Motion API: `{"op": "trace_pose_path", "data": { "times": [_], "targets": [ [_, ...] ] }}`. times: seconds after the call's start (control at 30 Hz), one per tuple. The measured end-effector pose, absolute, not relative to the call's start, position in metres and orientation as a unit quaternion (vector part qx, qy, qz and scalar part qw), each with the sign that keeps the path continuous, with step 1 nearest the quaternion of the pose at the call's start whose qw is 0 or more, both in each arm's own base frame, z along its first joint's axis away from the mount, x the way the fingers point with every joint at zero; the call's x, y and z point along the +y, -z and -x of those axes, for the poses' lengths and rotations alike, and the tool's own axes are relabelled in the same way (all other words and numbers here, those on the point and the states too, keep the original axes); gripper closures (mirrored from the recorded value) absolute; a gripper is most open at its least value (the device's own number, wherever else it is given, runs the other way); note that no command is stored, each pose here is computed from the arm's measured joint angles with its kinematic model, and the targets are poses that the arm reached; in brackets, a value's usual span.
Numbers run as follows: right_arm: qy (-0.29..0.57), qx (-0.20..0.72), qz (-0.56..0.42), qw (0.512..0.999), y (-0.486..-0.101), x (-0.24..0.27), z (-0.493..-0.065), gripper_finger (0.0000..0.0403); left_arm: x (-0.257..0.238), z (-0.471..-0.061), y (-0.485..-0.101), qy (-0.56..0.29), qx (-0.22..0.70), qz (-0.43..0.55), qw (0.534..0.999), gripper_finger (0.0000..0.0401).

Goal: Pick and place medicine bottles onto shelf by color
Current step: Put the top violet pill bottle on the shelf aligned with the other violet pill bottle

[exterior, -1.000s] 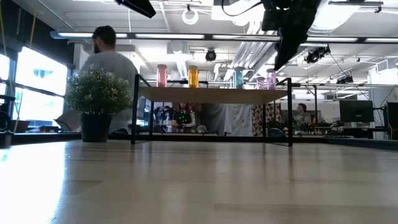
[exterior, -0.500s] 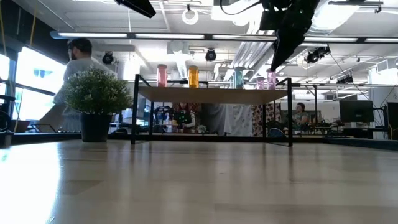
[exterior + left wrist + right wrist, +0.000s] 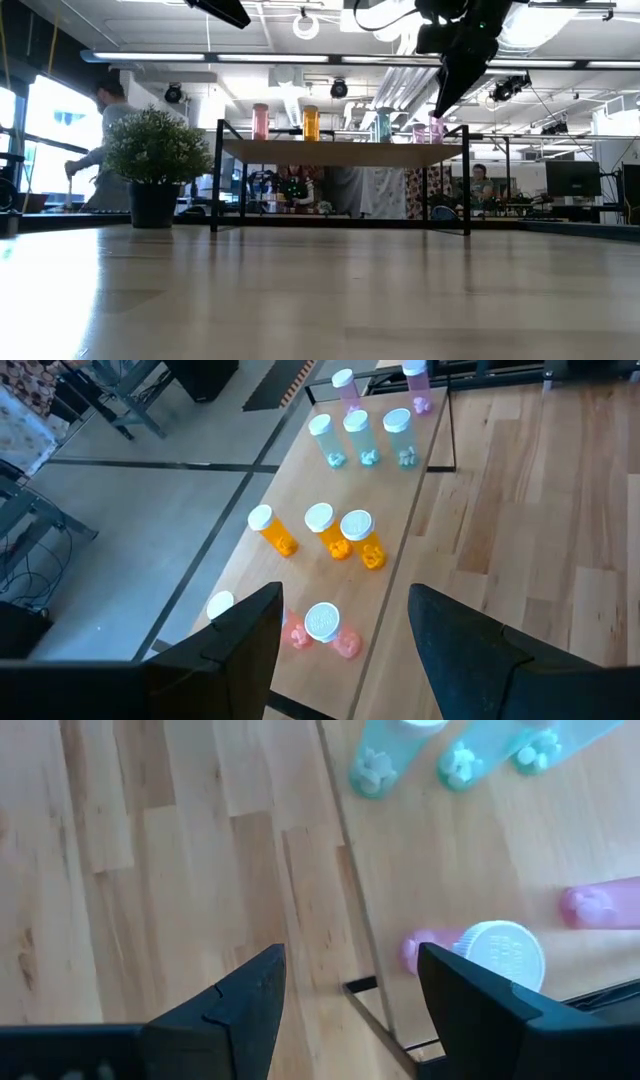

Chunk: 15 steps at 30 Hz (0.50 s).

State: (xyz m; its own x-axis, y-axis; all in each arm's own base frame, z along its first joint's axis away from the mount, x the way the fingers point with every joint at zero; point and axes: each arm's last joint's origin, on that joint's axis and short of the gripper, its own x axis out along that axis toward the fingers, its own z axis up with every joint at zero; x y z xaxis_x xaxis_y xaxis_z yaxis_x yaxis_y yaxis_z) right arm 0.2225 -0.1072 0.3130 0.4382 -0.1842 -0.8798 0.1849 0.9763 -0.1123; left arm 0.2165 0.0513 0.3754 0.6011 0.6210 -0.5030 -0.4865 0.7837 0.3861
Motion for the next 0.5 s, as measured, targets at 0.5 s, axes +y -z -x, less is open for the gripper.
{"op": "trace_pose_path", "data": {
  "times": [0.5],
  "targets": [
    [0.115,0.524,0.031,0.843,-0.3068,-0.1135,-0.2315,0.0183,0.0513,-0.2165,-0.3754,-0.311,0.32,-0.105,0.889,0.0194]
  ]
}}
